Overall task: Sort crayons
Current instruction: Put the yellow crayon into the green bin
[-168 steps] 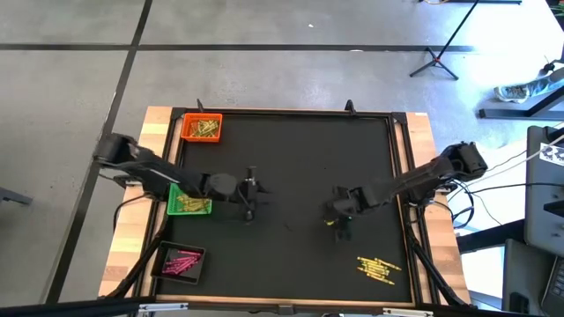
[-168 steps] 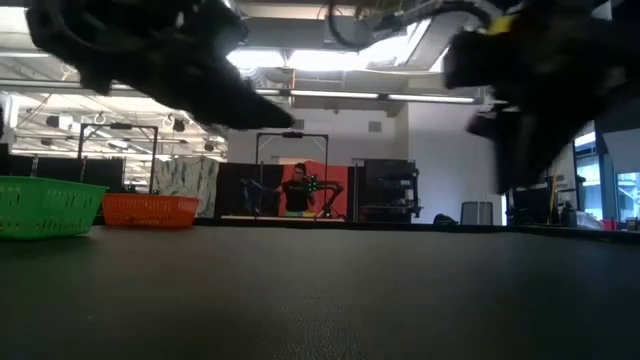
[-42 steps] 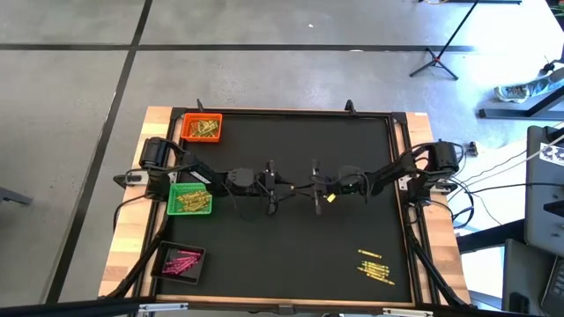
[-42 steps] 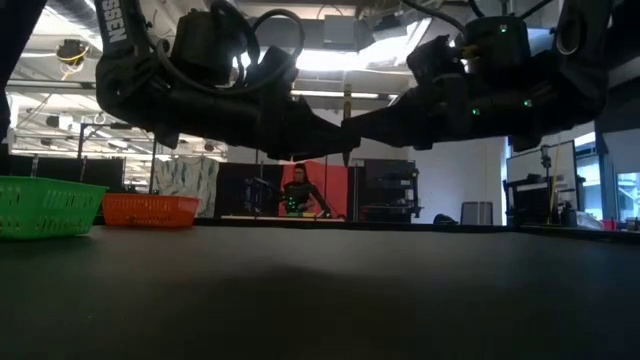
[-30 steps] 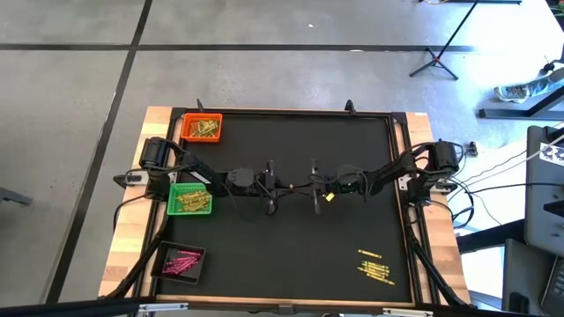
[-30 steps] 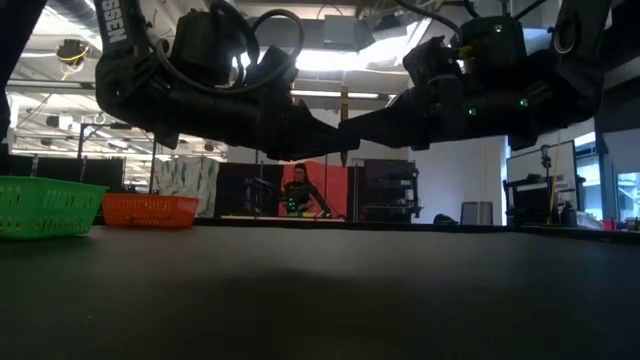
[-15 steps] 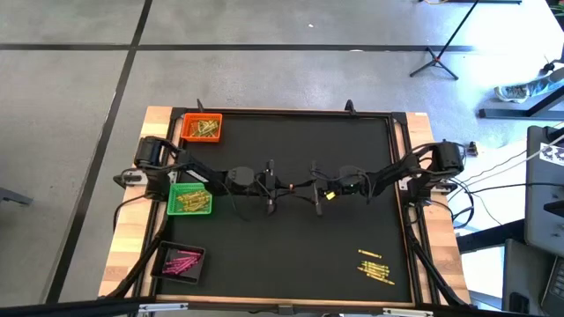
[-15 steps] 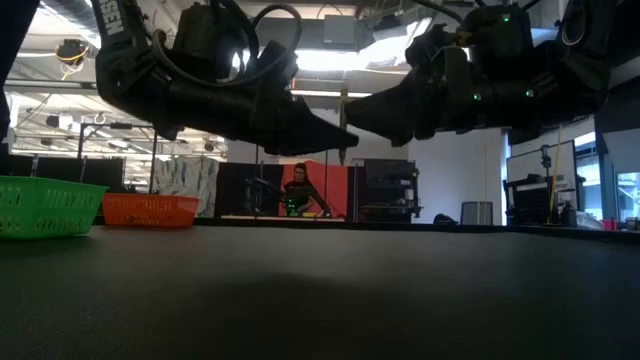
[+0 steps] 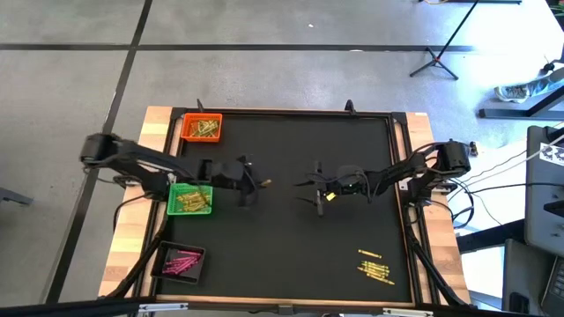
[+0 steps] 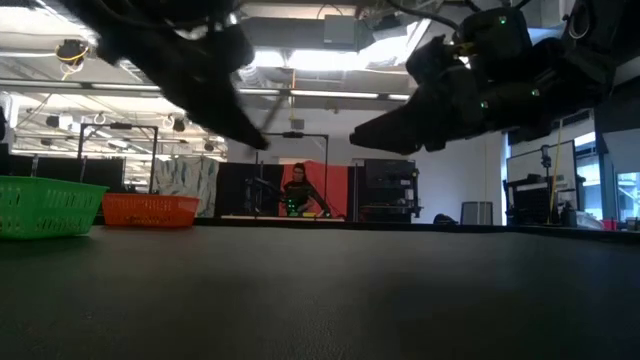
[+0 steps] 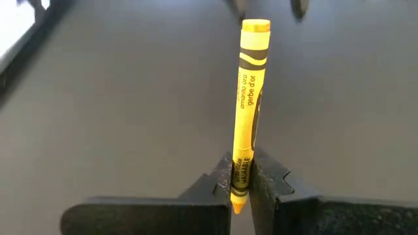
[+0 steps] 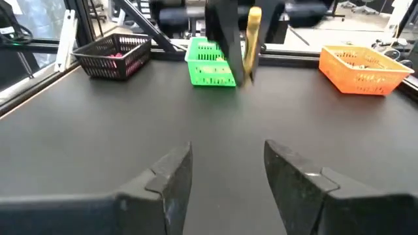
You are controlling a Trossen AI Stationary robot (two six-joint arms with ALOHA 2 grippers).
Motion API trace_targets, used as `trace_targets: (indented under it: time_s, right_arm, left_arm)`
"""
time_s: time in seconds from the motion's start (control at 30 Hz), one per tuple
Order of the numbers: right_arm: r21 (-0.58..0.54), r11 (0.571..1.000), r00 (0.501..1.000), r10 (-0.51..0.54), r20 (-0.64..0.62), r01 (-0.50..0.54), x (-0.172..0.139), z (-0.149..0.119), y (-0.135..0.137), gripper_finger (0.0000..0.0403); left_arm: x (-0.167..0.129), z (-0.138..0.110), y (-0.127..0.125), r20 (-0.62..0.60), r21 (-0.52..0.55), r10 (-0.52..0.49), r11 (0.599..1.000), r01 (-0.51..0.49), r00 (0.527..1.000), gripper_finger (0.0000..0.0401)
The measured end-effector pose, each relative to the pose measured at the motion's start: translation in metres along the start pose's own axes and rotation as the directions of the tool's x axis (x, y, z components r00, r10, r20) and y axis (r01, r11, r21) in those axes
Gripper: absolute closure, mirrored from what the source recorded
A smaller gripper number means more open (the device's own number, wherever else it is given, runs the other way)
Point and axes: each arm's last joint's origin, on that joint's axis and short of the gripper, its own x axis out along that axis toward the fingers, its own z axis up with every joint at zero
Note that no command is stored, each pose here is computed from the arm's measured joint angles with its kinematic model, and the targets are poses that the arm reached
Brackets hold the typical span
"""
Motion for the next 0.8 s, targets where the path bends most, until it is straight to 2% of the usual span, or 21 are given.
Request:
trace_targets:
  time_s: [0.13,0.23,0.33,0.47,0.53,0.7,0.8]
  right_arm:
    - [0.0,1.0,1.0,-0.007,-0.004,0.007,0.0,0.0,0.0,0.0214]
    - [0.0,1.0,1.0,-0.007,-0.004,0.007,0.0,0.0,0.0,0.0214]
    - [0.0,1.0,1.0,-0.009,-0.005,0.009,0.0,0.0,0.0,0.0214]
    - [0.0,1.0,1.0,-0.018,-0.005,0.018,0.0,0.0,-0.001,0.0214]
    - [0.0,1.0,1.0,-0.018,-0.006,0.018,0.0,0.0,-0.001,0.0214]
    - [0.0,1.0,1.0,-0.018,-0.004,0.018,0.0,0.0,-0.001,0.0214]
    - [0.0,1.0,1.0,-0.018,-0.004,0.018,0.0,0.0,-0.001,0.0214]
  left_arm:
    - [-0.037,-0.007,0.005,-0.126,-0.118,-0.019,0.993,0.004,0.992,0.0391]
    - [-0.063,-0.019,0.006,-0.253,-0.233,-0.069,0.972,0.009,0.965,0.0391]
    - [-0.085,-0.034,0.006,-0.384,-0.336,-0.104,0.941,-0.034,0.917,0.0391]
    - [-0.108,-0.051,0.002,-0.535,-0.418,-0.144,0.901,-0.113,0.833,0.0391]
    - [-0.115,-0.057,0.0,-0.598,-0.443,-0.154,0.881,-0.165,0.787,0.0391]
    - [-0.124,-0.069,-0.003,-0.724,-0.425,-0.131,0.858,-0.289,0.677,0.0391]
    - [-0.123,-0.076,-0.005,-0.761,-0.41,-0.127,0.854,-0.321,0.636,0.0391]
